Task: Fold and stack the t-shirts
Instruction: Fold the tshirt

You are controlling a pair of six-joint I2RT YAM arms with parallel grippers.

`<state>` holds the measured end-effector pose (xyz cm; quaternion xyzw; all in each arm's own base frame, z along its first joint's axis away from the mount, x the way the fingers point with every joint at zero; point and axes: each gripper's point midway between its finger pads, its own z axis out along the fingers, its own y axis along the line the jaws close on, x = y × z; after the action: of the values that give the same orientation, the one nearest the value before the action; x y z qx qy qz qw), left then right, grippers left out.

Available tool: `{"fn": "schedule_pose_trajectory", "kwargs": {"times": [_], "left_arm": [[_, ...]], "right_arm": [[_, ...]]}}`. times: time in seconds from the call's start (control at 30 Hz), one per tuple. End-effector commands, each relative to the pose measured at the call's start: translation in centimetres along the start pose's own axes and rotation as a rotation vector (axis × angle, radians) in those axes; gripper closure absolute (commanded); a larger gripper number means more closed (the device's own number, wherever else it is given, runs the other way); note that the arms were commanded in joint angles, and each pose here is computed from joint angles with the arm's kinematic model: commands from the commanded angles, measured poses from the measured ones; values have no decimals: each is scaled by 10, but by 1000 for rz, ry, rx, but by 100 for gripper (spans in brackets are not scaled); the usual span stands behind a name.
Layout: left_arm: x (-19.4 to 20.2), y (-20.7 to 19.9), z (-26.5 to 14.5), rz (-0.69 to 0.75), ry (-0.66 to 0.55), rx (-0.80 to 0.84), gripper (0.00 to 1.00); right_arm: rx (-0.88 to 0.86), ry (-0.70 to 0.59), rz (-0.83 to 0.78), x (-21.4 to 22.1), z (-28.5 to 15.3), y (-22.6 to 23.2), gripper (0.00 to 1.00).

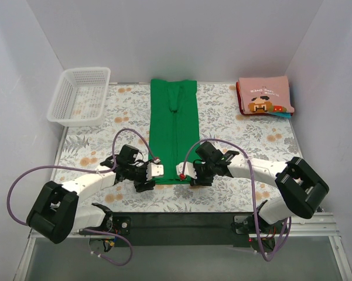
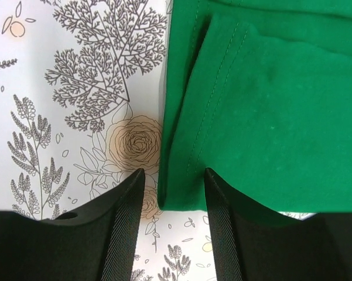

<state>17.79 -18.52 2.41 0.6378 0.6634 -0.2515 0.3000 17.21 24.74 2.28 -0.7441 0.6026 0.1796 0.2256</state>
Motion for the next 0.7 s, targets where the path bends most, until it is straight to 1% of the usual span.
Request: {"fn": "schedule_pose_trajectory", "kwargs": {"times": [0.0, 0.07, 0.13, 0.2, 0.23, 0.27, 0.33, 0.37, 0.4, 0.43, 0.47, 0.5, 0.53, 0.6, 0.67], "left_arm": [[6, 3, 3, 36, 20, -24, 44], [11, 1, 5, 37, 36, -20, 45], [16, -1, 7, 28, 52, -11, 46], [21, 0, 8, 24, 76, -11, 51], [25, -2, 10, 16, 91, -1, 54], [27, -1, 10, 11, 101, 2, 59], [31, -2, 10, -3, 129, 10, 64], [33, -1, 11, -15, 143, 20, 70], [37, -1, 11, -21, 163, 20, 74], [39, -1, 11, -34, 175, 22, 78], [42, -1, 12, -43, 186, 26, 83], [42, 1, 12, -46, 192, 22, 90], [41, 2, 13, -56, 193, 18, 93], [32, 8, 11, -52, 172, 4, 99], [22, 10, 9, -44, 139, -3, 100]], "right_arm": [[-15, 14, -10, 7, 9, 7, 49], [-16, 23, -14, 11, 12, 10, 49], [-20, 47, -8, 18, 15, 12, 55], [-23, 65, -6, 22, 18, 14, 60], [-28, 80, -5, 26, 19, 16, 66], [-29, 90, -3, 29, 20, 17, 69], [-31, 105, -1, 34, 21, 18, 74], [-36, 111, 2, 36, 21, 20, 76], [-35, 117, 4, 38, 21, 20, 77], [-37, 118, 4, 38, 22, 21, 82], [-38, 121, 11, 39, 22, 22, 85], [-30, 125, 14, 39, 21, 20, 88], [-29, 129, 20, 39, 21, 19, 93], [-7, 130, 36, 34, 18, 13, 99], [-2, 134, 52, 30, 12, 10, 99]]}}
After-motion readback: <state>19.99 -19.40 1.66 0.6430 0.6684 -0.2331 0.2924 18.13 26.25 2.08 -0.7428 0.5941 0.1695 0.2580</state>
